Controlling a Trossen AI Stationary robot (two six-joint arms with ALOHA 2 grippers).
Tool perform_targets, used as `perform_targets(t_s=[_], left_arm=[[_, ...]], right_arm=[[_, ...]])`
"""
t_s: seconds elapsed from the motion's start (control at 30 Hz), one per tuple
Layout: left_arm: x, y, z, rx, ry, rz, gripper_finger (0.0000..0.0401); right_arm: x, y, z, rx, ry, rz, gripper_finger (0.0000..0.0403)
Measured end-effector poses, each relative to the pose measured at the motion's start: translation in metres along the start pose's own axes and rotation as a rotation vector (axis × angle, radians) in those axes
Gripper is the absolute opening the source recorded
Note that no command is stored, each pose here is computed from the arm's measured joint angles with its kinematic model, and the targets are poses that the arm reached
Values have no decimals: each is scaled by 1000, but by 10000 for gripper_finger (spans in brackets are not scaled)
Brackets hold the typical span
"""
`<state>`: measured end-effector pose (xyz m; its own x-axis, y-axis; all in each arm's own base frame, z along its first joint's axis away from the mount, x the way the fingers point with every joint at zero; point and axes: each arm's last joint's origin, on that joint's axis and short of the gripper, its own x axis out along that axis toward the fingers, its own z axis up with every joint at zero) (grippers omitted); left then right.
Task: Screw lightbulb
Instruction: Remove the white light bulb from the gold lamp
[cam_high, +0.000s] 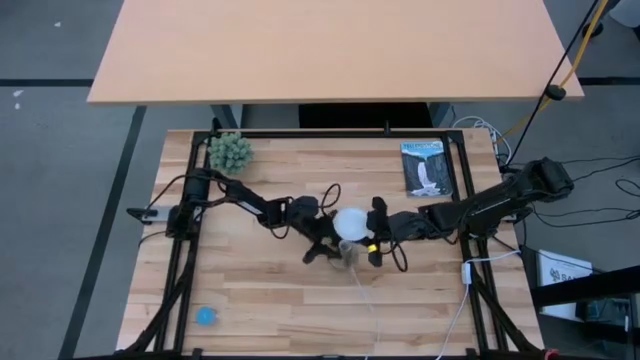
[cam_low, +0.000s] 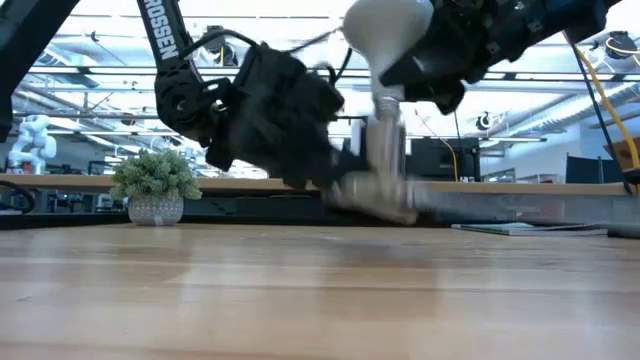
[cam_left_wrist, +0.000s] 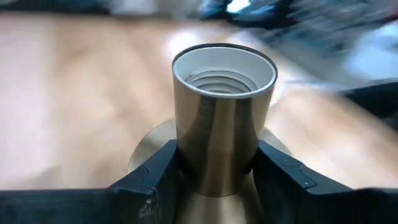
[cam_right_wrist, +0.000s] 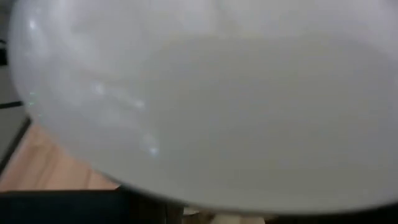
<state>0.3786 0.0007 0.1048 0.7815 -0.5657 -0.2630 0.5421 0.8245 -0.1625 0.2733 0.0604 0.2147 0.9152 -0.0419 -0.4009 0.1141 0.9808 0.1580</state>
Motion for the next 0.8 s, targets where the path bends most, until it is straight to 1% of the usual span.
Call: perform_targets(t_s=[0.1,0.17,0.27,0.43,0.53,0.63,0.73,0.8], left_arm=[[-2,6,-8,-14,78,165,170],[-4,8,-11,-13,95,233,170],[-10,9,-16,-16,87,310,170],[-23,7,-25,-23,20,440,170],[-29,2,-29,-25,-27,493,170],[-30,-2,-33,-43,-34,514,170],[-27,-6,-33,-40,-30,508,170],[-25,-9,-33,-36,-31,499,170]], right_arm=[[-11,-3,1,42,33,-52,146],[-20,-4,4,67,35,-66,145],[-32,-5,1,110,79,-127,144],[-46,-4,-17,234,197,-259,146],[-48,1,-28,298,247,-300,145],[-47,6,-36,362,277,-327,144],[-43,8,-43,430,300,-350,146],[-39,8,-48,454,344,-345,148]])
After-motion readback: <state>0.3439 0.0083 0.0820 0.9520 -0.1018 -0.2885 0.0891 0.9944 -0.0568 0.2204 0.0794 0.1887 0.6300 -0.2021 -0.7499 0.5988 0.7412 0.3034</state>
